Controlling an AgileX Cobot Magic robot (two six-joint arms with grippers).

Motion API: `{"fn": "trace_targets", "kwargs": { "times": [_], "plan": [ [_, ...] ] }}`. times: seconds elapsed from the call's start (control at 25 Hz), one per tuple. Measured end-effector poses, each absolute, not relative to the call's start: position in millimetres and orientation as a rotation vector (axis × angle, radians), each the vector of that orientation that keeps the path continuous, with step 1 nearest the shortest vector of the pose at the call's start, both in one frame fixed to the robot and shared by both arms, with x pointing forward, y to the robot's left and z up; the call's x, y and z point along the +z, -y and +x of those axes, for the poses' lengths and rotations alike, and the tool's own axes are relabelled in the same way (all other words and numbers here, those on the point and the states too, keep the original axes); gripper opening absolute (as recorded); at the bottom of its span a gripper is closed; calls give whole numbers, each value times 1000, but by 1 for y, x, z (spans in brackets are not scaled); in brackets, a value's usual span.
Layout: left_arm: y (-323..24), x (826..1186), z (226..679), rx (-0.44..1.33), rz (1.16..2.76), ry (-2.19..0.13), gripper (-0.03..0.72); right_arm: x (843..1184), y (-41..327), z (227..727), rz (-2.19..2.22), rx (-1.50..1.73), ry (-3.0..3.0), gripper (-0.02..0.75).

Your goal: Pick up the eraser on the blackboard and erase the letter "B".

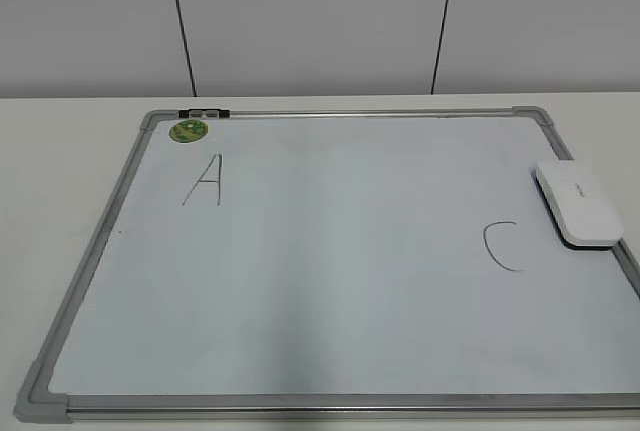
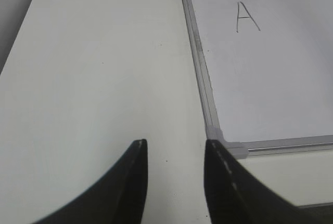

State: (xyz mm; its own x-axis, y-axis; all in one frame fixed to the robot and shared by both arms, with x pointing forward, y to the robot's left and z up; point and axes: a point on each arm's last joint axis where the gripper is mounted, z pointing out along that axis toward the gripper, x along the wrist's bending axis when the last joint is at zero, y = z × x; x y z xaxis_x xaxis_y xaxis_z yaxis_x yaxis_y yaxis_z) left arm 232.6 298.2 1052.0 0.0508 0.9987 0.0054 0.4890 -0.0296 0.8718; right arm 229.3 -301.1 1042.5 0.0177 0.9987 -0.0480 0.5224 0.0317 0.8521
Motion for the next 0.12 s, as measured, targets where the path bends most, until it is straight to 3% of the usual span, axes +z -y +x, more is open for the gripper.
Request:
{"fn": "trace_targets", "kwargs": {
  "times": [0.12],
  "plan": [
    [-298, 1052, 233, 899, 1612, -1527, 262, 1043, 301, 229, 1580, 843, -1594, 587]
  ]
}}
